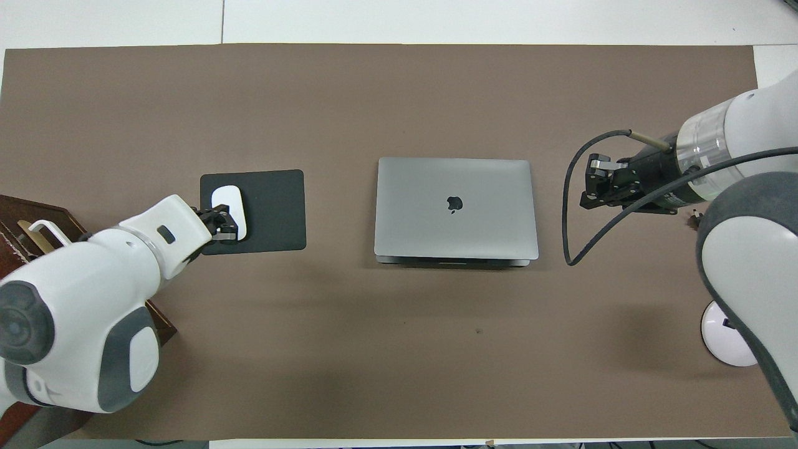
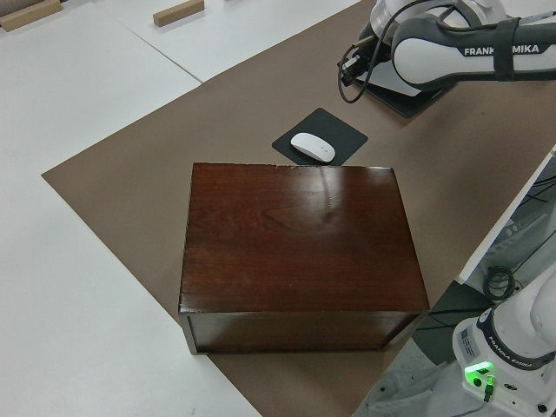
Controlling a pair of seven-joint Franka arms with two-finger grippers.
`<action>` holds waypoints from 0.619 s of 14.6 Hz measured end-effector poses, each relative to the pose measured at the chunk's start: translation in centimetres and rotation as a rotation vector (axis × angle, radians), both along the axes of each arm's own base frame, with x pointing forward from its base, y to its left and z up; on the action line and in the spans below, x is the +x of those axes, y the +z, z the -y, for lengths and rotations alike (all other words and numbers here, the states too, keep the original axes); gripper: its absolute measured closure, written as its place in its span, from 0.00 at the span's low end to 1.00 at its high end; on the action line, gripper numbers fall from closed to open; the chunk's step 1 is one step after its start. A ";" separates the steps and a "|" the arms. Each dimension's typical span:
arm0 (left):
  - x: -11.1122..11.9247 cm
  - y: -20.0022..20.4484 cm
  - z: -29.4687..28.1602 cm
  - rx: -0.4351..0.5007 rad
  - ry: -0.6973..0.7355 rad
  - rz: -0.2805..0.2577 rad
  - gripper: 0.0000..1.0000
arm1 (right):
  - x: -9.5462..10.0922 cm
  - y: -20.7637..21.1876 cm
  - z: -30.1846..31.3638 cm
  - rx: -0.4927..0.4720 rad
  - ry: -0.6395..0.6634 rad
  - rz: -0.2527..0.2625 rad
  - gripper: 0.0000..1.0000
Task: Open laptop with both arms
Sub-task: 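Move the left gripper to the laptop's near edge while the right gripper approaches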
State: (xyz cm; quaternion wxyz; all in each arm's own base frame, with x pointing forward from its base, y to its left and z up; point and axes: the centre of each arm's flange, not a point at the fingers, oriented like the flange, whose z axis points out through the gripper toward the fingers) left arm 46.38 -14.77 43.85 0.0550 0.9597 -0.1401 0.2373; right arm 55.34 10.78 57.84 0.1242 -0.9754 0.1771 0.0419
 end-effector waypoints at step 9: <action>-4.4 -8.6 4.9 -0.046 -0.092 0.143 0.99 | -0.1 -0.2 -0.4 0.036 -0.011 -0.014 0.99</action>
